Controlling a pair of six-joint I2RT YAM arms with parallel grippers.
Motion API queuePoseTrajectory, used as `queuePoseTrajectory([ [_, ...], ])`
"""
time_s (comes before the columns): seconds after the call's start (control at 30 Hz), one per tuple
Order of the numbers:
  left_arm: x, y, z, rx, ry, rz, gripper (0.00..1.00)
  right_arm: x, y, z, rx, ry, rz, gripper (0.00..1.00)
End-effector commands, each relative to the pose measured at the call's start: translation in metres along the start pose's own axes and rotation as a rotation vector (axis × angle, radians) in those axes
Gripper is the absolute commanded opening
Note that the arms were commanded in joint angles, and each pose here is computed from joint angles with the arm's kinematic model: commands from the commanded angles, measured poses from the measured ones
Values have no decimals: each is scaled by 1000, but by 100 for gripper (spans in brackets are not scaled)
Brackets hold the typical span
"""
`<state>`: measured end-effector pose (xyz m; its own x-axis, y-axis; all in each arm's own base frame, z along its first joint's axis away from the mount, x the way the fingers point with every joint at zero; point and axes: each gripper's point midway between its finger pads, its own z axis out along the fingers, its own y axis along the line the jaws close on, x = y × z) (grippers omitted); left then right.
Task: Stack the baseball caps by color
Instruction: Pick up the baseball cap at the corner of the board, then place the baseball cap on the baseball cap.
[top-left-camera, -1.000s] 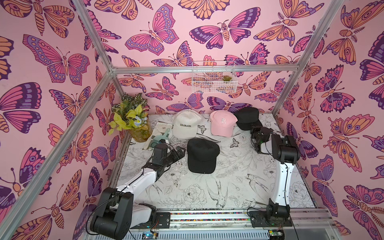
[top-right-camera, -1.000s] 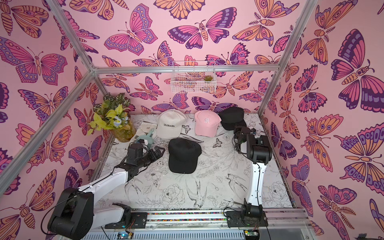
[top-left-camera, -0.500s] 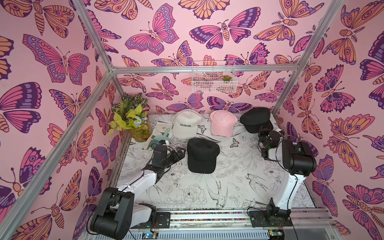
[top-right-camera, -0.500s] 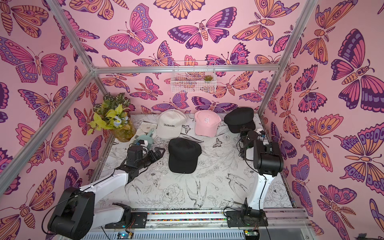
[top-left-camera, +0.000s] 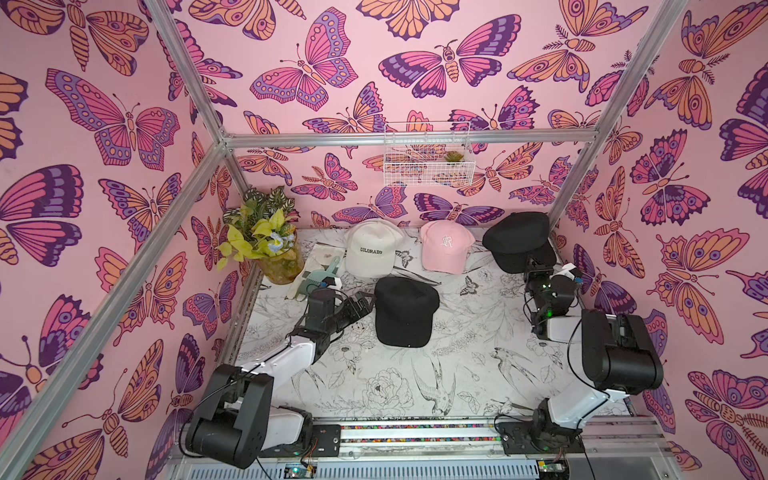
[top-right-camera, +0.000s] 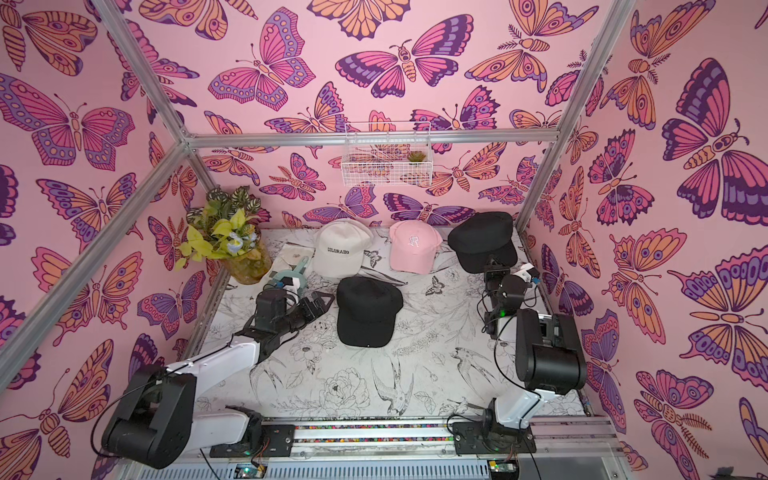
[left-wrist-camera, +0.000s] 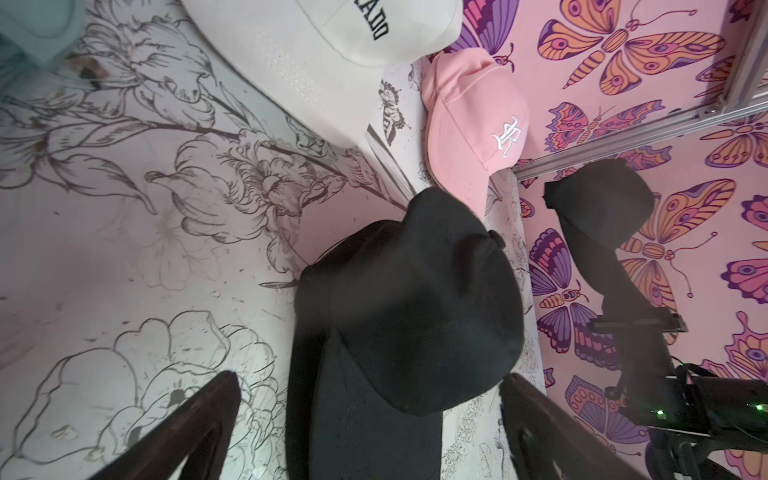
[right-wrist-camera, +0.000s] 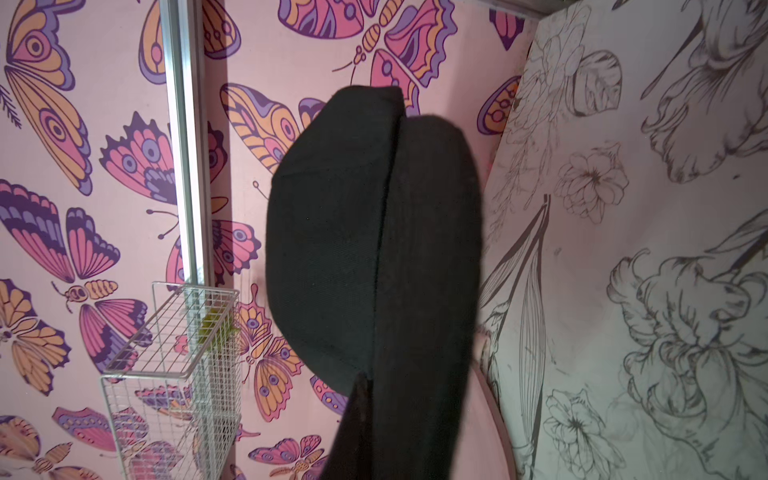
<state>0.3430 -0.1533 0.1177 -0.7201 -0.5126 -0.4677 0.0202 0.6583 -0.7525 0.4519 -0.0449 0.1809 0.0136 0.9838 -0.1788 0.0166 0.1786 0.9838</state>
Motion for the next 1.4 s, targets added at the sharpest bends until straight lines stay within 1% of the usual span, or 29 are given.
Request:
queuePoseTrajectory([
  [0.0,-13,-32,0,130,-9,25,100,15,50,-10,-159,99,16,0],
  [0.07,-17,-47,-1,173,-4,38,100,20,68,-20,-201,108,-15,0],
  [0.2,-23,-76,-4,256,2,61,100,39,84,-44,-187,118,-81,0],
  [0.27,-24,-98,-5,319,14,68,100,51,93,-62,-177,93,-134,0],
  [0.37,-20,-133,-4,420,39,79,100,62,107,-92,-182,19,-206,0],
  [0.47,-12,-167,-1,519,63,87,100,72,131,-118,-249,-9,-253,0],
  [0.6,1,-214,4,674,109,103,98,74,153,-135,-313,2,-203,0],
  [0.7,13,-247,7,795,155,112,95,73,157,-140,-337,10,-118,0],
  [0.77,24,-263,12,850,181,107,94,75,161,-140,-360,18,-71,0],
  [0.87,40,-284,20,913,229,120,91,88,177,-139,-422,67,-55,0],
  [0.93,47,-294,27,932,250,133,90,99,186,-137,-458,99,-44,0],
  [1.03,47,-301,37,939,241,142,89,118,196,-137,-494,140,-43,0],
  [1.23,46,-293,68,899,210,146,85,139,207,-142,-557,142,-52,0],
  [1.37,44,-301,70,945,218,129,78,148,207,-140,-554,157,-52,0],
])
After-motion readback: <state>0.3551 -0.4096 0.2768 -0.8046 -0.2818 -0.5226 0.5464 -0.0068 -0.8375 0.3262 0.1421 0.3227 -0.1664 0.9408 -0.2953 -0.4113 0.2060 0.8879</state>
